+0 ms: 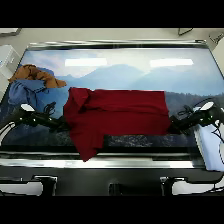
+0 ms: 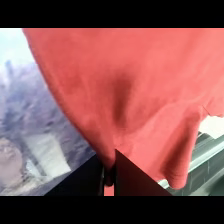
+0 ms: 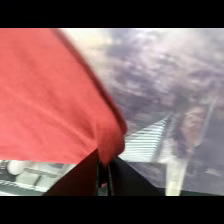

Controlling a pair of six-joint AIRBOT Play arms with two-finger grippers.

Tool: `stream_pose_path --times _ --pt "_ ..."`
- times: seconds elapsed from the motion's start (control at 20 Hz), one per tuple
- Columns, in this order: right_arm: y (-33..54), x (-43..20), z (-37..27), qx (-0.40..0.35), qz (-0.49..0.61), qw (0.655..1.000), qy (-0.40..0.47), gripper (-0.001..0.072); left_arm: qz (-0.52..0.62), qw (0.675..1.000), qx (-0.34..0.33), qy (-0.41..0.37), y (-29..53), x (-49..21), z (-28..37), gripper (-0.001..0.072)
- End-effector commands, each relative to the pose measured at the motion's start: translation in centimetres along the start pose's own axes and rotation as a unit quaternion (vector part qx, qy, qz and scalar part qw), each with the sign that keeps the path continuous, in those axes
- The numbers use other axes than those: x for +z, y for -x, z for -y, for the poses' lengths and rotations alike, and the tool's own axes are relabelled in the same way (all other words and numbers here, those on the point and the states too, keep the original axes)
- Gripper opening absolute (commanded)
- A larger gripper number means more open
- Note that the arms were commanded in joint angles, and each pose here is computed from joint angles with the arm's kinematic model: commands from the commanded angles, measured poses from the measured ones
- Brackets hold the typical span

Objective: Fold the clothes and pants, and hang the long-sleeved shirts on hangers.

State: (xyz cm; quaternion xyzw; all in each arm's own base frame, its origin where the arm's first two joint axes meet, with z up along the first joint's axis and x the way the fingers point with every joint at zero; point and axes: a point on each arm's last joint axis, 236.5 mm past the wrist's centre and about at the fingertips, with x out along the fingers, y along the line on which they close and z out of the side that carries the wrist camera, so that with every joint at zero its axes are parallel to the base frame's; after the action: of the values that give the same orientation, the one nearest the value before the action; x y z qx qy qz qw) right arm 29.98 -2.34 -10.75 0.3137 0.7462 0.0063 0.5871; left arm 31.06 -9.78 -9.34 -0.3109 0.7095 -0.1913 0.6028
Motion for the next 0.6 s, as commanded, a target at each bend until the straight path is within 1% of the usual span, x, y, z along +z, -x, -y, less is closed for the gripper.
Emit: stream_pose_path --times 0.0,0.1,0.15,0.2,0.25,0.3,0.35,0.4,0.45,0.5,0.55 --pt "2.0 0.3 -1.9 0.007 0.018 0.999 0.037 0.0035 0.012 1.000 -0.003 -0.024 1.5 1.0 1.4 0.0021" --pt "7.2 2.4 -4.3 0.007 0.094 0.993 0.077 0.0035 0.070 0.994 0.003 -0.080 5.5 3.7 4.5 0.0021" --pt "11.4 3.7 -6.3 0.007 0.156 0.981 0.115 0.0035 0.117 0.986 0.008 -0.117 8.6 5.3 6.9 0.0021" --pt "16.3 4.7 -8.7 0.008 0.228 0.961 0.155 0.0035 0.177 0.970 0.015 -0.164 13.0 6.7 10.2 0.0021" --pt "22.6 5.0 -11.6 0.006 0.318 0.927 0.199 0.0035 0.241 0.947 0.023 -0.209 18.0 7.5 13.8 0.0021" --pt "29.4 4.4 -14.4 -0.002 0.412 0.879 0.239 0.0035 0.317 0.910 0.034 -0.265 24.0 7.1 18.4 0.0021" --pt "37.4 2.4 -17.5 -0.011 0.519 0.810 0.271 0.0035 0.393 0.863 0.044 -0.315 30.1 5.6 23.0 0.0021" --pt "44.6 -1.0 -19.9 -0.017 0.612 0.736 0.287 0.0036 0.478 0.799 0.058 -0.360 36.6 2.9 27.6 0.0021" --pt "50.7 -5.9 -21.8 -0.021 0.687 0.662 0.299 0.0036 0.550 0.734 0.073 -0.392 42.1 -0.7 31.3 0.0022" --pt "54.5 -11.0 -23.0 -0.024 0.733 0.606 0.309 0.0035 0.610 0.668 0.091 -0.416 46.6 -5.0 34.3 0.0022" --pt "56.1 -15.1 -23.6 -0.026 0.755 0.573 0.316 0.0035 0.644 0.623 0.102 -0.432 48.9 -9.2 36.2 0.0021"
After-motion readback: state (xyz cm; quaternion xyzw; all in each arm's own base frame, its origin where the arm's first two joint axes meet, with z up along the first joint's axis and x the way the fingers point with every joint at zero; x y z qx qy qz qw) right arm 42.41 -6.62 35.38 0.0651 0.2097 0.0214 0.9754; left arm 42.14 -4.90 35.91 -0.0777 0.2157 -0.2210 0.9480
